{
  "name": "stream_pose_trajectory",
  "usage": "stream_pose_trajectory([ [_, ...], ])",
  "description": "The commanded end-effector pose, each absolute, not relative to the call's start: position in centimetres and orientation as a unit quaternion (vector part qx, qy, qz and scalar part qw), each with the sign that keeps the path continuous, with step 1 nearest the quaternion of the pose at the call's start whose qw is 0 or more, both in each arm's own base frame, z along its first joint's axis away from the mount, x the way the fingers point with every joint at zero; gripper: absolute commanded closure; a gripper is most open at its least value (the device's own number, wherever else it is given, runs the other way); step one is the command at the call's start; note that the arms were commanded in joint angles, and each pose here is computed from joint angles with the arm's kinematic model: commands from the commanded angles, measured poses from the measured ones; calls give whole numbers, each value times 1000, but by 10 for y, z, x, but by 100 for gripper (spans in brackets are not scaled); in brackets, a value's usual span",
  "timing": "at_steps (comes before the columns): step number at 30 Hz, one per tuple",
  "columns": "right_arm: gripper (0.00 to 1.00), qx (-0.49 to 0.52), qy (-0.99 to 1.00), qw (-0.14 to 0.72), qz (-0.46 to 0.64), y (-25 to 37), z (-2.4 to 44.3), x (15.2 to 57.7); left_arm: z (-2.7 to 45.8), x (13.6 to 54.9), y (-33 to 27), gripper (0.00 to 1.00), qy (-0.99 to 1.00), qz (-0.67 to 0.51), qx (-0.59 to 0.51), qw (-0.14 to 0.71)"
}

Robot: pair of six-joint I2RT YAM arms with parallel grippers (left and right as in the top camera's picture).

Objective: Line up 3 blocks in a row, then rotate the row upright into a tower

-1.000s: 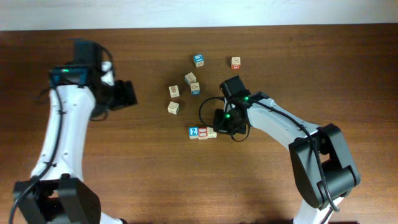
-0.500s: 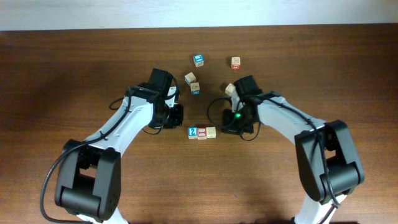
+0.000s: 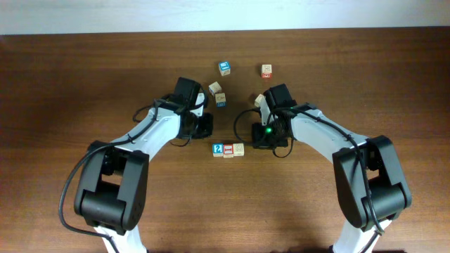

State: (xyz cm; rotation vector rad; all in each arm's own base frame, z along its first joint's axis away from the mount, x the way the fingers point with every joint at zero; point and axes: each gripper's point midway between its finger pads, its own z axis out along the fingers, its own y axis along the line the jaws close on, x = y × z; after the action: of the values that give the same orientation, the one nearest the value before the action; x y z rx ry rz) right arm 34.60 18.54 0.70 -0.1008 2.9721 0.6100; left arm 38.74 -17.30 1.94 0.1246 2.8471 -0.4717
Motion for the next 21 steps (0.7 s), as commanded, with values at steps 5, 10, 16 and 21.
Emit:
stream_pose_trajectory([
  [5,96,-21,984,52,171,177,-1,346,22,377,-194,100,969,-216,57,104],
  [10,96,-21,984,52,171,177,-1,346,18,359,-193,100,972,-218,53,64],
  [16,96,-21,984,53,171,177,-1,346,21,354,-199,100,968,-239,55,52],
  [21,96,-21,984,52,171,176,-1,346,20,350,-197,100,969,-236,55,43],
])
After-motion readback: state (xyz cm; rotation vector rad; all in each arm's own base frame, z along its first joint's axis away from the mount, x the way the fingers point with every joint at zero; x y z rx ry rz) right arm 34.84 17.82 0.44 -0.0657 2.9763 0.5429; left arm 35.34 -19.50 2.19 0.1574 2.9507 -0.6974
